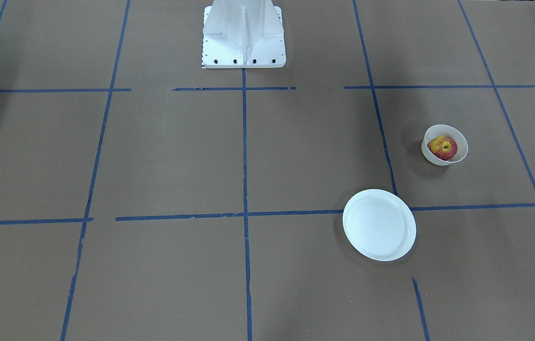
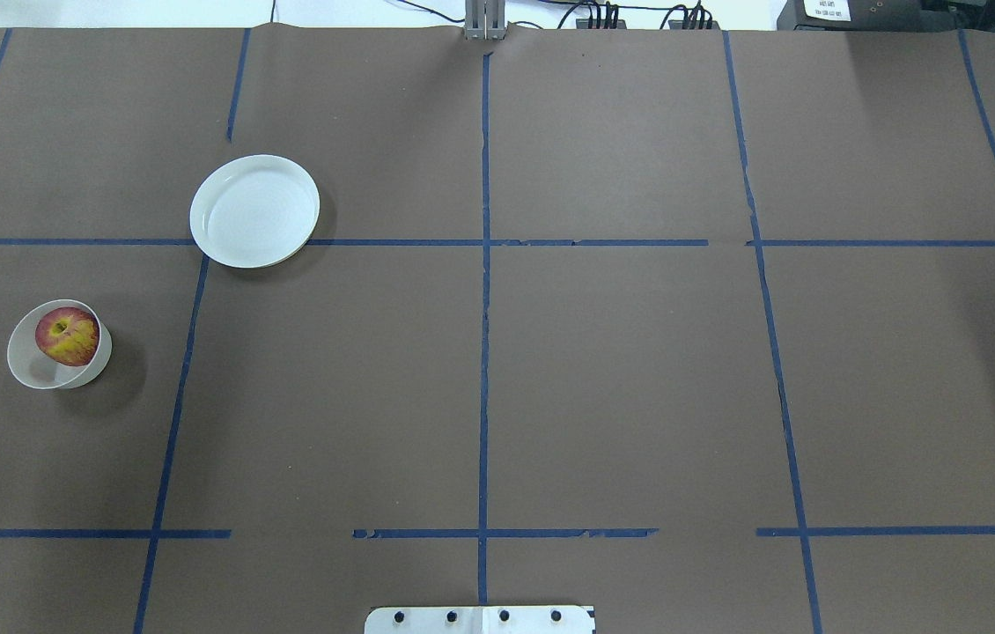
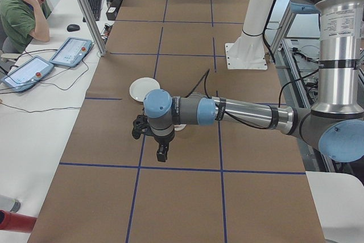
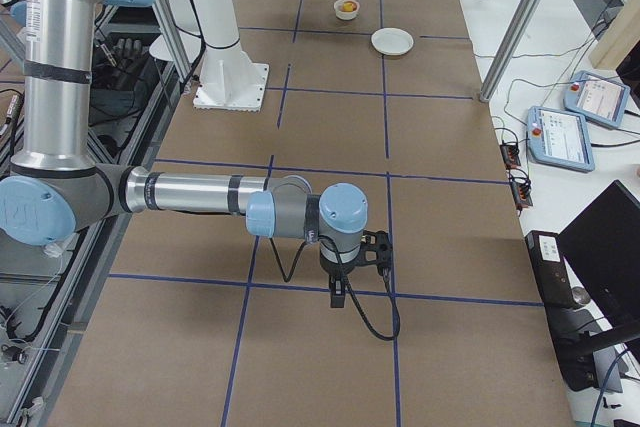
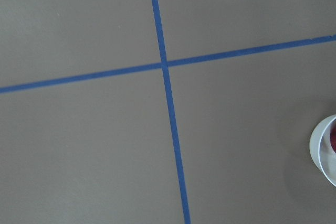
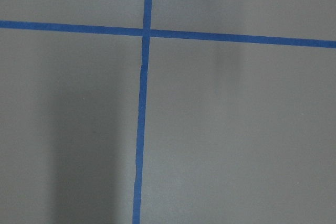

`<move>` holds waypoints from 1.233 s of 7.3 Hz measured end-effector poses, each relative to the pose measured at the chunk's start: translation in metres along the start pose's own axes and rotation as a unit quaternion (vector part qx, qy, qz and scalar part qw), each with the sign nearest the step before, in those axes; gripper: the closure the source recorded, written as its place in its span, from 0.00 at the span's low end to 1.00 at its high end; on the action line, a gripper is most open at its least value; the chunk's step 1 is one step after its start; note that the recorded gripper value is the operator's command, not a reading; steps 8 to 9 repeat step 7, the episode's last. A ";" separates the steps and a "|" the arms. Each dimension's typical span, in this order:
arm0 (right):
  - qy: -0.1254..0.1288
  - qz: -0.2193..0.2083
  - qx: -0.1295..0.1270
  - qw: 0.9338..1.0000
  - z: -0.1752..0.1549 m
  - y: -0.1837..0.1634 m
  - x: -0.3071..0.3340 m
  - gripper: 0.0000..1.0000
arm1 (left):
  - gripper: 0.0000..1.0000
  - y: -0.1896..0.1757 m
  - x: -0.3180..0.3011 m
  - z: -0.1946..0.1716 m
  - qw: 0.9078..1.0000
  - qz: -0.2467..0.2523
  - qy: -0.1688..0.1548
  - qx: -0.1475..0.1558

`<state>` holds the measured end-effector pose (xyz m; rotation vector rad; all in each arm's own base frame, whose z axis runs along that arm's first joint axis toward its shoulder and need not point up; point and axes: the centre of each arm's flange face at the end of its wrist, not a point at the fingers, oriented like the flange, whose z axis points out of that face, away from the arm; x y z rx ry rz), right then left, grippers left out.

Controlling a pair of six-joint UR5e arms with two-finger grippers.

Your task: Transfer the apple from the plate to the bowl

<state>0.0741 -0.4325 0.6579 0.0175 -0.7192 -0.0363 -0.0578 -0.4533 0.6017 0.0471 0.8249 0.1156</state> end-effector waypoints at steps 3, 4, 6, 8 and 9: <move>0.000 0.000 0.000 1.000 0.000 0.000 0.000 0.00 | 0.00 0.004 -0.006 -0.008 1.000 -0.007 0.001 0.010; 0.000 0.000 0.000 1.000 0.000 0.000 0.000 0.00 | 0.00 0.004 -0.010 -0.016 1.000 -0.008 -0.001 0.021; 0.000 0.000 0.000 1.000 0.000 0.000 0.000 0.00 | 0.00 0.002 -0.015 -0.024 0.999 -0.005 -0.004 0.036; 0.000 0.000 0.000 1.000 0.000 0.000 0.000 0.00 | 0.00 0.002 -0.015 -0.025 0.999 -0.005 -0.005 0.038; 0.000 0.000 0.000 1.000 0.000 0.000 0.000 0.00 | 0.00 0.002 -0.015 -0.025 0.999 -0.005 -0.005 0.038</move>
